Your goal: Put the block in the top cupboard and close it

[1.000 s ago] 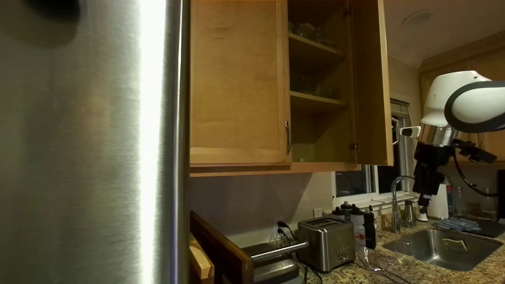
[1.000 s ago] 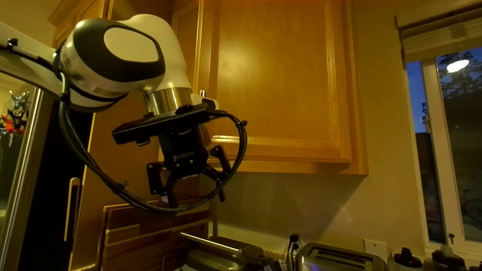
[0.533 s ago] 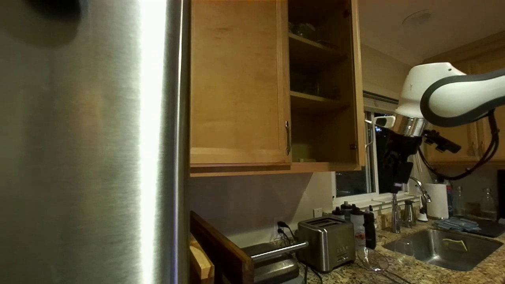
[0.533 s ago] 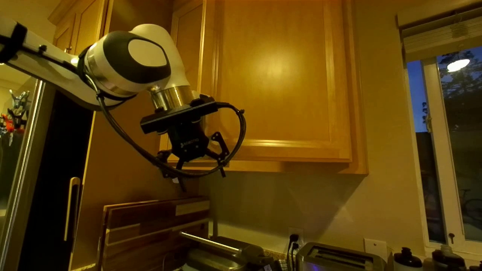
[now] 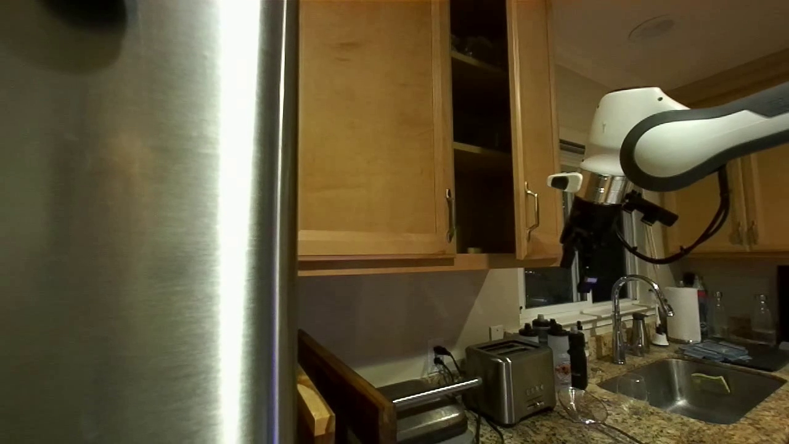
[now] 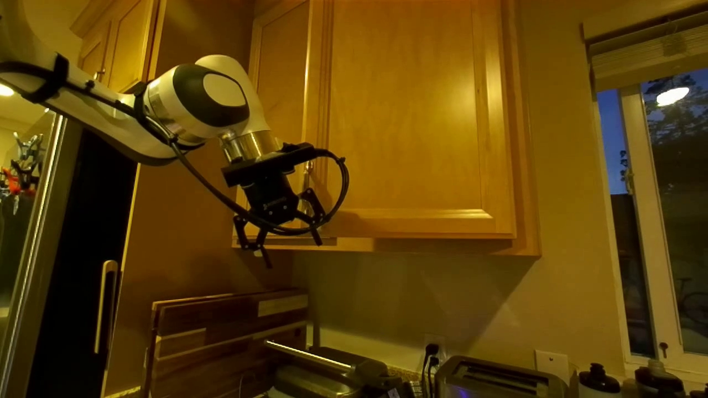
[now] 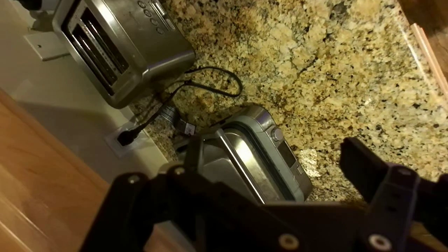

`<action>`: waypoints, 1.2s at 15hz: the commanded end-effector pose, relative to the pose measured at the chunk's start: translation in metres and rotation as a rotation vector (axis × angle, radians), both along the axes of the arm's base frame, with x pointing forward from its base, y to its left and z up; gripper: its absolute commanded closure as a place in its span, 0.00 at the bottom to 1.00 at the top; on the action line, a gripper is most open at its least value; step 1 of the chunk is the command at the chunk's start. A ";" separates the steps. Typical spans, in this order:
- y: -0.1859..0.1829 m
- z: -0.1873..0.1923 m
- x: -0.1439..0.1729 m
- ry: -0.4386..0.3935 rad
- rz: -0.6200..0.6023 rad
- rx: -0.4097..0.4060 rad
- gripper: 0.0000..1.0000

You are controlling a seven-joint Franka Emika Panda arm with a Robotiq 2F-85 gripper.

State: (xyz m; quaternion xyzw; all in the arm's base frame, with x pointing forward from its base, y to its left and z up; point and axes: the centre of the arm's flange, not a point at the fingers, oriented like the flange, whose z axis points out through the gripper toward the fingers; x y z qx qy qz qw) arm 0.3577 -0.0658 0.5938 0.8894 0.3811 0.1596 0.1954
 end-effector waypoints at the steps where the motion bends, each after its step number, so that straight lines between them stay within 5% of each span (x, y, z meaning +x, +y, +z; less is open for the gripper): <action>1: -0.002 -0.004 -0.013 -0.035 -0.021 0.069 0.00; 6: 0.004 -0.025 -0.016 -0.155 -0.138 0.250 0.00; 12: -0.010 -0.013 -0.005 -0.384 -0.286 0.333 0.00; 13: -0.007 -0.011 0.001 -0.314 -0.243 0.311 0.00; 18: -0.013 -0.008 0.000 -0.349 -0.271 0.324 0.00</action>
